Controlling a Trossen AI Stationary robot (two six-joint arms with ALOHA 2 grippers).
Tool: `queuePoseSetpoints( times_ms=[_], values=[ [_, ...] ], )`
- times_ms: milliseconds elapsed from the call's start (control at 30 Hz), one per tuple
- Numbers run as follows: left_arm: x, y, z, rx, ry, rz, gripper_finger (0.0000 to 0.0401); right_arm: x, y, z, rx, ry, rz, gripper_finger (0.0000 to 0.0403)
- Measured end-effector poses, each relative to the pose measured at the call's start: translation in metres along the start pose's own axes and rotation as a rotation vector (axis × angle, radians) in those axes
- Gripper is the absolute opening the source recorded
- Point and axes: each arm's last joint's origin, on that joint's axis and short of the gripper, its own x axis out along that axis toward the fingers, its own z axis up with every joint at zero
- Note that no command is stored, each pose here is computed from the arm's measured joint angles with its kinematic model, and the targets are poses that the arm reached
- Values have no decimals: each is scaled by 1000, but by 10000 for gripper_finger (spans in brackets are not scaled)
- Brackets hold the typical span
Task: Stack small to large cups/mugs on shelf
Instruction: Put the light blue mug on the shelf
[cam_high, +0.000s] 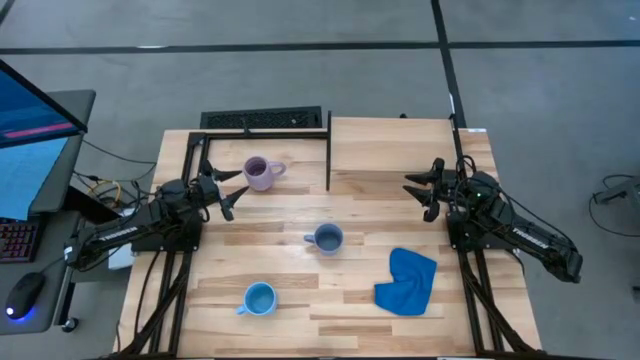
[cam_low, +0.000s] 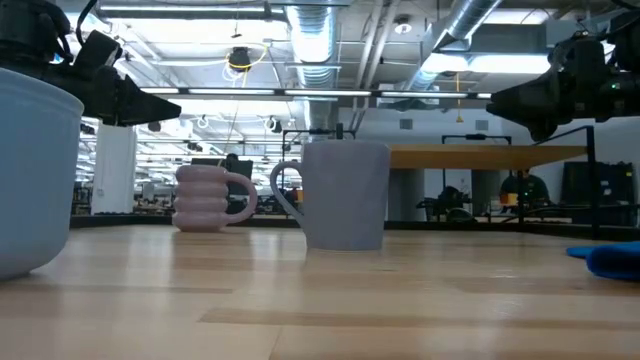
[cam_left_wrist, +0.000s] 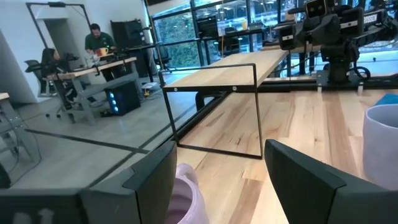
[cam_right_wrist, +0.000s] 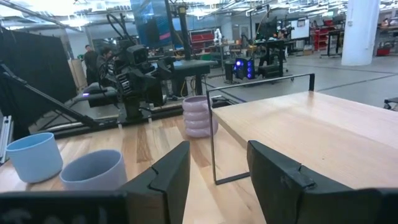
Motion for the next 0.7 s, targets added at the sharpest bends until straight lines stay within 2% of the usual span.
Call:
queuePoseSetpoints(
  times_ms=[700],
  values=[
    [0,0,0,-26,0,0,235,0,0,3,-12,-31,3,182]
  ],
)
